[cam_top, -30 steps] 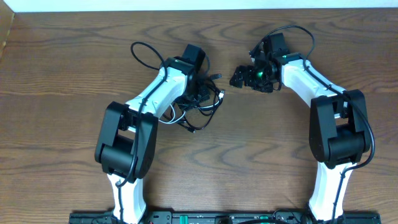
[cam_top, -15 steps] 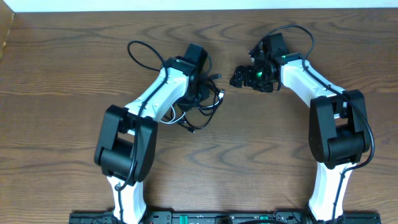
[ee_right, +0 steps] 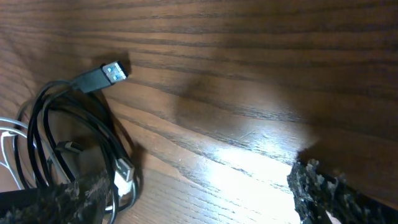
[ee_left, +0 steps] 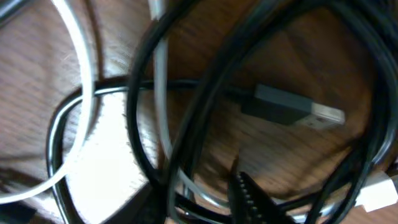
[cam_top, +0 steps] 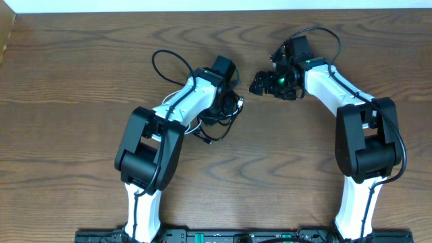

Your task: Untangle cables

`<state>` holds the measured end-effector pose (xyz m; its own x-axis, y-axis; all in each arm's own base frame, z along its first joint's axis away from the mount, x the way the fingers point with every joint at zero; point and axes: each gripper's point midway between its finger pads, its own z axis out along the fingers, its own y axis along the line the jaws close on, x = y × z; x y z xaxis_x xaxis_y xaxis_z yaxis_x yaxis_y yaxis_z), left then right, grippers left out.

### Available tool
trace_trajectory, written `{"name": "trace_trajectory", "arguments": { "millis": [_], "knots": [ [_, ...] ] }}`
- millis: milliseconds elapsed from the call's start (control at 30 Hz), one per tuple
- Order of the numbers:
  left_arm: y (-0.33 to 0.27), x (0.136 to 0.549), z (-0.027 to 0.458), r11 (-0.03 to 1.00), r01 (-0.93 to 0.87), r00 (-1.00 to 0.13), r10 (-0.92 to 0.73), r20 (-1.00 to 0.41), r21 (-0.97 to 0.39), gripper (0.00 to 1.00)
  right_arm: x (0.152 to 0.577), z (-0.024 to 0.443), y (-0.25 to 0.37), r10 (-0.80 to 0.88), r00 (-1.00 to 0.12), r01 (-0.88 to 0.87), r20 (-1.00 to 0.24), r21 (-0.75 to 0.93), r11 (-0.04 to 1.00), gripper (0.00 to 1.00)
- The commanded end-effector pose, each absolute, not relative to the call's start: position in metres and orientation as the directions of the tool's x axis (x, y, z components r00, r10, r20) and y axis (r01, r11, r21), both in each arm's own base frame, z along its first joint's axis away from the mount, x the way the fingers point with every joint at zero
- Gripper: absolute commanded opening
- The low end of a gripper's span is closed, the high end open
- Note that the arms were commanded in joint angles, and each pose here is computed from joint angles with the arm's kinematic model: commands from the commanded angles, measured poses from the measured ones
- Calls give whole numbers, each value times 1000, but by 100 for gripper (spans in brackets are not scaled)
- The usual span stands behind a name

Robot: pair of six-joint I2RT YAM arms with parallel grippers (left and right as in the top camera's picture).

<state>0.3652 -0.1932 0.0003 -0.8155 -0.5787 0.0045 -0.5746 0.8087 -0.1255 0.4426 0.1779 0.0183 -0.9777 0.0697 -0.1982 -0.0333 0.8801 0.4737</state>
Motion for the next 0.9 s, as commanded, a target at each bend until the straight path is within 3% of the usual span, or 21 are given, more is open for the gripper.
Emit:
{"name": "trace_trajectory", "arguments": {
  "millis": [0, 167, 433, 600, 867],
  "knots": [
    [-184, 367, -8, 808, -582, -811, -585, -13, -95, 21, 423, -25, 162, 69, -991, 21, -113, 382, 924, 91],
    [-181, 378, 10, 821, -555, -825, -564, -42, -136, 8, 423, -25, 162, 69, -991, 21, -112, 383, 924, 91],
    [-187, 396, 76, 887, -380, -883, -432, -181, -262, 8, 421, -16, 179, 24, -994, -32, -111, 479, 877, 90],
    [-191, 403, 129, 939, -159, -903, -263, -340, -303, 7, 419, 25, 209, -90, -976, -196, -197, 630, 751, 88],
    [-200, 410, 194, 932, 27, -842, -174, -511, -362, 8, 423, 115, 217, -113, -909, -360, -401, 620, 697, 92]
  ]
}}
